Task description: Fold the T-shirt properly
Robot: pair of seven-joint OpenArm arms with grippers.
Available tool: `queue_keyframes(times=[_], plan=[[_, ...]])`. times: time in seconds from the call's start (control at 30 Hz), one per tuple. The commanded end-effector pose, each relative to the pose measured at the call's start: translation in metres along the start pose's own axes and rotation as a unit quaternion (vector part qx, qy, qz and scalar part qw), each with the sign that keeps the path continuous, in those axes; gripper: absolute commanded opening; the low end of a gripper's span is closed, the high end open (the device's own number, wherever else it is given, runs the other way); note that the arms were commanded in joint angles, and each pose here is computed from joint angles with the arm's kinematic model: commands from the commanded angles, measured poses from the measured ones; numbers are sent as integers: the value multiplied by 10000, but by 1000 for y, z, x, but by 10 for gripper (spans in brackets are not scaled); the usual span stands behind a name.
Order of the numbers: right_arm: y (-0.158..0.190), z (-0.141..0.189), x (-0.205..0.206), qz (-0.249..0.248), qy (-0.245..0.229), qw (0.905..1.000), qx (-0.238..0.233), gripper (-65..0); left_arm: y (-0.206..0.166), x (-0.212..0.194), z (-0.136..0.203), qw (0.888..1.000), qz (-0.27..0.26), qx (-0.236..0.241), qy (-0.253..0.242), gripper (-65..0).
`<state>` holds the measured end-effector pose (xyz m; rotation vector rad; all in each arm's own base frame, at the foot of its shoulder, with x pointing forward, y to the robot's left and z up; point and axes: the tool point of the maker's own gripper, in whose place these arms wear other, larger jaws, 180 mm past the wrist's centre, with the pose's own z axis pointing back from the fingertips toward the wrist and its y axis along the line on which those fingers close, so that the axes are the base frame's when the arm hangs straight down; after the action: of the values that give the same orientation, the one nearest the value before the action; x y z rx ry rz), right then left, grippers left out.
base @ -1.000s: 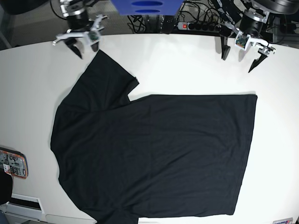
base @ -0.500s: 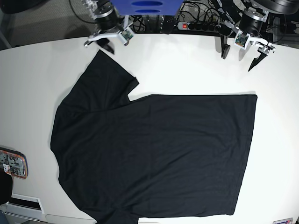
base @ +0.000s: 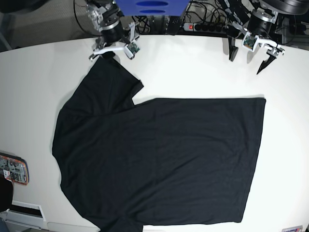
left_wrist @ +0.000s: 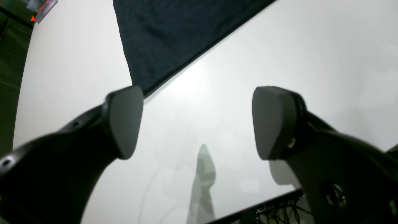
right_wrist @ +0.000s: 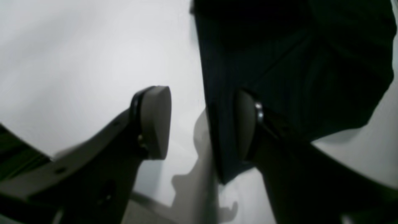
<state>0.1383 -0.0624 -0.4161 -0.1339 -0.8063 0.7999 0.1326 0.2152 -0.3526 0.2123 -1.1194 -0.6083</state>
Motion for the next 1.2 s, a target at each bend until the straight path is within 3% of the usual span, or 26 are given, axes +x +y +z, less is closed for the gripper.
queue_keyframes(times=[0.0,0.23,0.67,1.0,1.17], plan=[[-7,2,11,-18,-208,9997,-116,-345,5,6,2,9999,-32,55,-128,-153],[0,-1,-3,41,-31,10000,-30,-345,5,6,2,9999,-33,60,-131,-153],[29,-4,-68,266,768,9960,378,-345,4,6,2,9999,-20,72,-127,-153],[-24,-5,-96,195,1121,9932,-264,-345,4,6,2,9999,-18,70,-120,-153],[-33,-2,-102,187,1194,9920,-376,-345,4,6,2,9999,-18,70,-120,-153]])
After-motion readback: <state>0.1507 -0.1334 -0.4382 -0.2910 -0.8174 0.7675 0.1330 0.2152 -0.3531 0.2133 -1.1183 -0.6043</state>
